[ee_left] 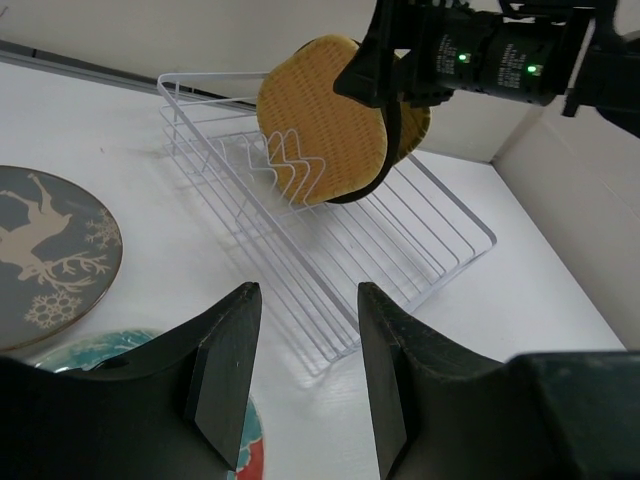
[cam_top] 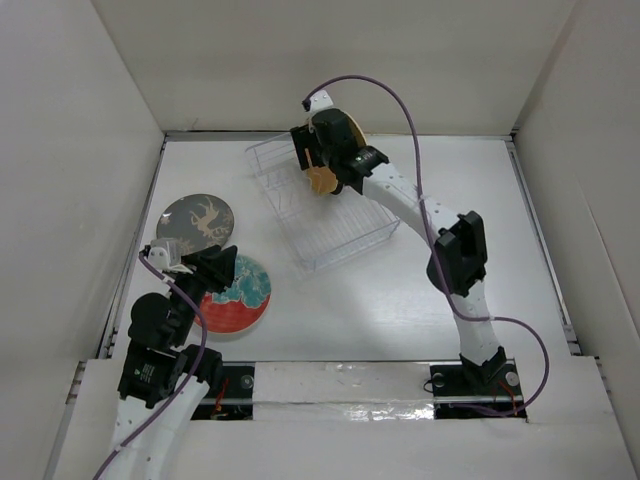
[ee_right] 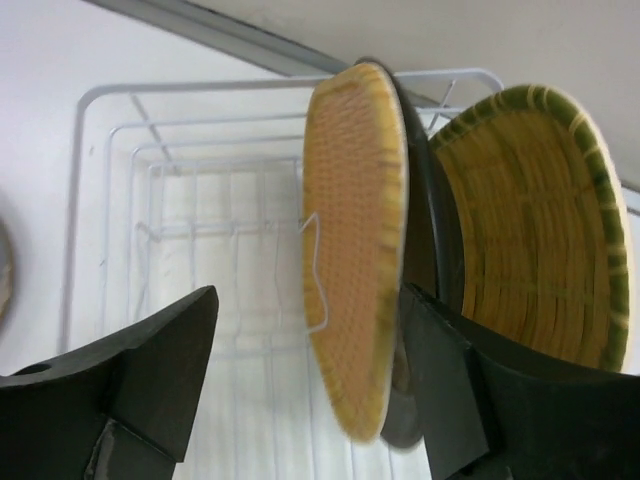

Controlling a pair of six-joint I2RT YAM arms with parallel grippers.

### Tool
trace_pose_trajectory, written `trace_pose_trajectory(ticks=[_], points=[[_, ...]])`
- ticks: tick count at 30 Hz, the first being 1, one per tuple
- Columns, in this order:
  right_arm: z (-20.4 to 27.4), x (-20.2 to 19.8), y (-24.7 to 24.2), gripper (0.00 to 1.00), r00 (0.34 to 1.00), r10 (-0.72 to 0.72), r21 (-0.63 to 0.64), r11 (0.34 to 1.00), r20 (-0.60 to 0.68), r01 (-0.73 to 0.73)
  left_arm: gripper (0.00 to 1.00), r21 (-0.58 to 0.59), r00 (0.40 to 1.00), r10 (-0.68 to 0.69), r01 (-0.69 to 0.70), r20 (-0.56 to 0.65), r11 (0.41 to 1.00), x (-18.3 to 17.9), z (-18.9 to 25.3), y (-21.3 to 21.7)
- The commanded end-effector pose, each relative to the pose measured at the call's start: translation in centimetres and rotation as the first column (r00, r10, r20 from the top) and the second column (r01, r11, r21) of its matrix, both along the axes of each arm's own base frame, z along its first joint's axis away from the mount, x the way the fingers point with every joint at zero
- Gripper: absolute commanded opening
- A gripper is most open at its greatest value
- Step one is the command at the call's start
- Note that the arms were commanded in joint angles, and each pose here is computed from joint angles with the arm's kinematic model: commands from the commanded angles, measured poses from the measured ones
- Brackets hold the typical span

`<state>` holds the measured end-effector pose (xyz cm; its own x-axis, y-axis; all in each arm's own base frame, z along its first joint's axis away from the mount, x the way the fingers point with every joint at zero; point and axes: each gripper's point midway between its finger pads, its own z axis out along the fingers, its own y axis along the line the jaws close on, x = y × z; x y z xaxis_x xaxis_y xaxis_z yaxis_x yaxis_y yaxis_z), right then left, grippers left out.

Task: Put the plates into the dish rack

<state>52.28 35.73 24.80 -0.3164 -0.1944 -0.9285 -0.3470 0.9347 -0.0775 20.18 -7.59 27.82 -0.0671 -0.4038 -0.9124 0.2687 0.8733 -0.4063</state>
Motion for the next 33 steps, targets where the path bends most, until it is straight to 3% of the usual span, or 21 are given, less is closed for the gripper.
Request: trace_pose_trajectory(ticks=[1,2,4,5,6,7,8,9,10,11,13,19,22,23,25,28,30,33], points=[[10.5,-3.7,0.8,0.8,0.985,0.056,0.193,0.977,0.165,-0.087,0.4,-0.009,0.999,0.001,0.0,0.041,1.0,0.1,1.6,0.0],[14.3,-5.9,1.0,0.8,0.971,0.073,0.25,0.959,0.229,-0.131,0.39,-0.007,0.999,0.001,0.0,0.041,1.0,0.1,1.6,0.0],[12.6,-8.5,1.6,0.8,0.974,0.1,0.258,0.954,0.204,-0.153,0.34,-0.006,0.999,0.001,-0.001,0.043,1.0,0.1,1.6,0.0],[15.6,-10.5,1.3,0.75,0.959,0.105,0.314,0.931,0.263,-0.188,0.31,-0.005,0.999,0.001,-0.001,0.045,1.0,0.1,1.6,0.0],[15.3,-13.0,2.8,0.72,0.953,0.147,0.324,0.917,0.264,-0.231,0.24,-0.007,0.999,0.001,-0.001,0.051,1.0,0.0,1.8,0.0],[11.7,-14.6,3.4,0.65,0.964,0.173,0.316,0.92,0.203,-0.231,0.2,-0.009,0.998,0.001,-0.001,0.055,1.0,-0.1,1.9,0.0],[12.1,-16.0,4.0,0.34,0.957,0.18,0.353,0.9,0.229,-0.253,0.16,-0.01,0.998,0.001,-0.001,0.058,1.0,-0.2,1.9,0.1],[12.4,-17.8,4.0,0.17,0.952,0.199,0.375,0.885,0.233,-0.276,0.1,-0.011,0.998,0.0,0.001,0.064,1.0,-0.3,2.1,0.1],[11.4,-20.3,5.5,0.0,0.952,0.235,0.42,0.857,0.196,-0.298,0.07,-0.013,0.998,0.001,0.0,0.07,1.0,-0.4,2.2,0.1],[8.3,-21.7,6.1,0.0,0.953,0.262,0.431,0.85,0.152,-0.302,0.04,-0.014,0.997,0.002,0.0,0.073,1.0,-0.5,2.2,0.2],[5.8,-25.8,8.2,0.0,0.941,0.328,0.511,0.797,0.084,-0.323,0.0,-0.019,0.996,0.0,0.001,0.089,1.0,-0.7,2.5,0.2],[-4.3,-32.1,11.6,0.02,0.926,0.336,0.64,0.753,-0.173,-0.154,0.0,-0.034,0.993,0.003,0.001,0.118,0.999,-1.3,3.1,0.4],[-7.6,-33.6,11.8,0.29,0.917,0.299,0.697,0.716,-0.265,-0.031,0.0,-0.036,0.993,0.003,0.002,0.122,0.999,-1.5,3.2,0.5],[-9.3,-33.9,11.8,0.47,0.916,0.277,0.691,0.723,-0.292,0.002,0.0,-0.037,0.992,0.003,0.002,0.123,0.999,-1.5,3.2,0.5],[-11.8,-34.6,11.9,0.64,0.887,0.272,0.701,0.709,-0.372,0.077,0.0,-0.042,0.991,0.003,0.002,0.133,0.999,-1.7,3.4,0.5],[-15.6,-34.5,13.0,0.72,0.838,0.283,0.699,0.699,-0.468,0.154,0.07,-0.046,0.99,0.003,0.003,0.143,0.999,-2.0,3.6,0.6],[-18.1,-35.1,14.0,0.72,0.803,0.304,0.692,0.7,-0.513,0.177,0.15,-0.047,0.989,0.004,0.003,0.146,0.999,-2.0,3.6,0.6],[-18.8,-34.7,15.2,0.69,0.781,0.318,0.711,0.669,-0.538,0.218,0.19,-0.048,0.989,0.004,0.003,0.149,0.999,-2.1,3.7,0.6]])
